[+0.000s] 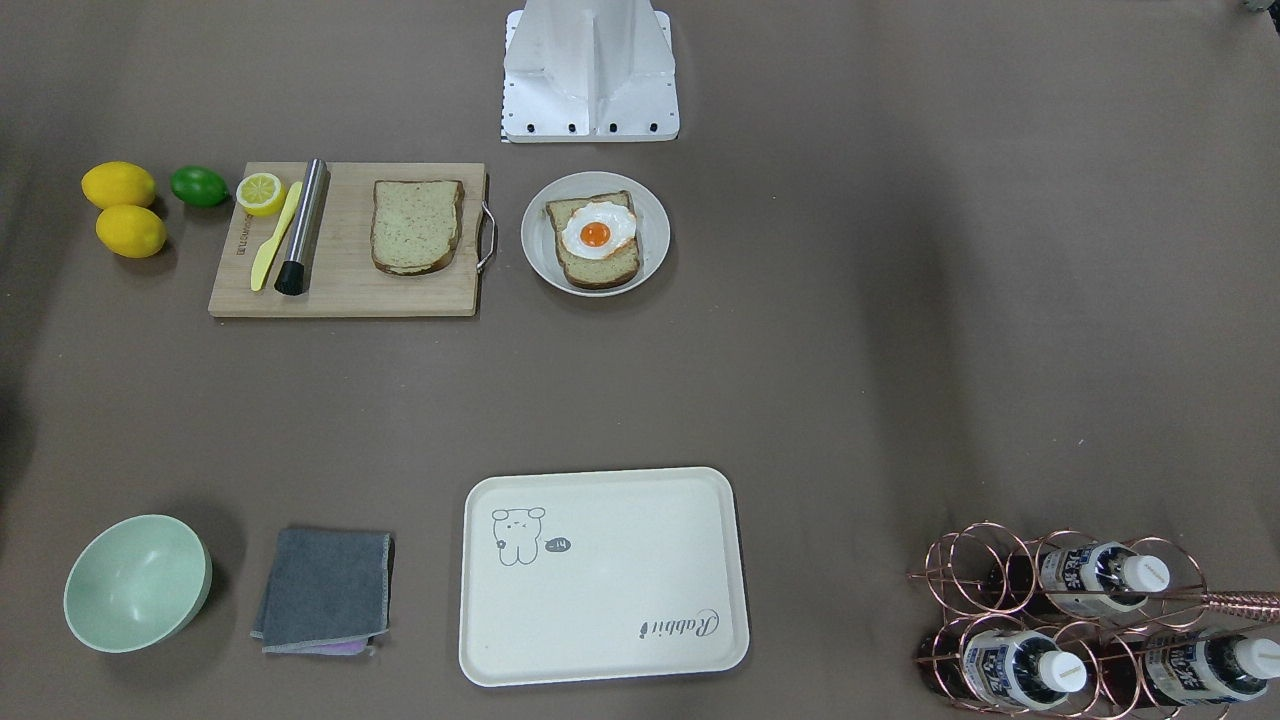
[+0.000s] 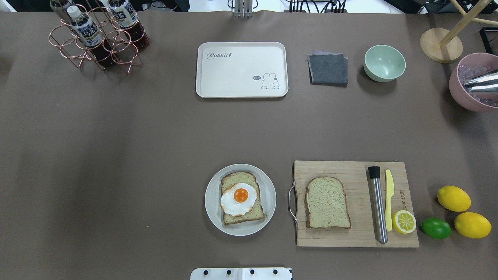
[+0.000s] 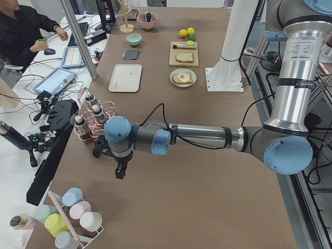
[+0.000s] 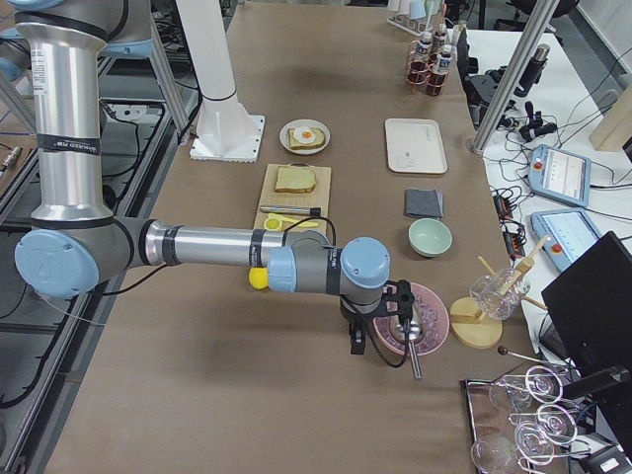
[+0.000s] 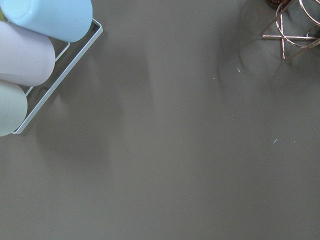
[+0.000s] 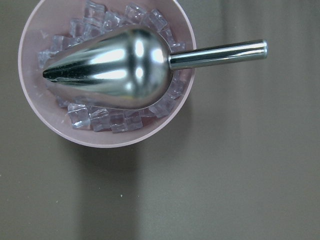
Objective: Make sandwich and place on tray
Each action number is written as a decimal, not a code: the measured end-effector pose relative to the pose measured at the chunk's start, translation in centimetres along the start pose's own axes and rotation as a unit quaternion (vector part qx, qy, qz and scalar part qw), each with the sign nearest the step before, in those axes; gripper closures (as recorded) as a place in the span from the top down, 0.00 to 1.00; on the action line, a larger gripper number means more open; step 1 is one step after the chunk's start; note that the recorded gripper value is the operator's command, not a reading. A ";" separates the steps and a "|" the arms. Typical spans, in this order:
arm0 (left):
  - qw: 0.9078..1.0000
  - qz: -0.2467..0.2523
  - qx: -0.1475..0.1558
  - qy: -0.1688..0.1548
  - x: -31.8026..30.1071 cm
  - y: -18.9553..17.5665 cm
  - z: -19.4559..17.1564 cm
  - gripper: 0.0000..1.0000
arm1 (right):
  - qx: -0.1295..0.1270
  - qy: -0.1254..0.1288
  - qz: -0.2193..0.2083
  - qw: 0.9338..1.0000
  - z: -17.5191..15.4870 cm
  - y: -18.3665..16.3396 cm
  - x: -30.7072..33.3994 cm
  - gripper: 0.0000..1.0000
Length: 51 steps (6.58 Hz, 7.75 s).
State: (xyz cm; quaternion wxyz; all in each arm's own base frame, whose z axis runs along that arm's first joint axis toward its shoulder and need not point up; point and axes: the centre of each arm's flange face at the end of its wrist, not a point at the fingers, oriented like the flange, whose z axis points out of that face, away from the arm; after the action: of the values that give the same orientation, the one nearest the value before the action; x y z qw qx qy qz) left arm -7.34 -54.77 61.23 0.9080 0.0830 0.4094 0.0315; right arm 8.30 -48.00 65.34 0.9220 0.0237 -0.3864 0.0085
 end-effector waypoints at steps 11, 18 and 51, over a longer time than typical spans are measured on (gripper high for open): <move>1.000 0.007 0.005 0.006 0.7 -0.5 -0.4 0.98 | -0.001 -0.002 0.001 1.000 0.1 0.2 0.0 1.00; 1.000 0.022 0.012 0.008 2.0 -1.3 -0.8 0.98 | 0.005 -0.003 -0.002 1.000 -0.5 0.2 -0.6 1.00; 0.981 -0.050 0.091 0.162 53.9 2.2 10.8 0.97 | 0.033 -0.178 -0.055 0.982 15.6 11.0 -49.8 0.61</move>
State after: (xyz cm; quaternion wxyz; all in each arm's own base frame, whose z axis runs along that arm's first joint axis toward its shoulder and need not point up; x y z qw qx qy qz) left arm 36.48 -47.26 28.89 0.8185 0.1386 0.5562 -0.0378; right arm -38.12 -37.71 41.15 0.8363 0.0762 -0.5418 -0.0339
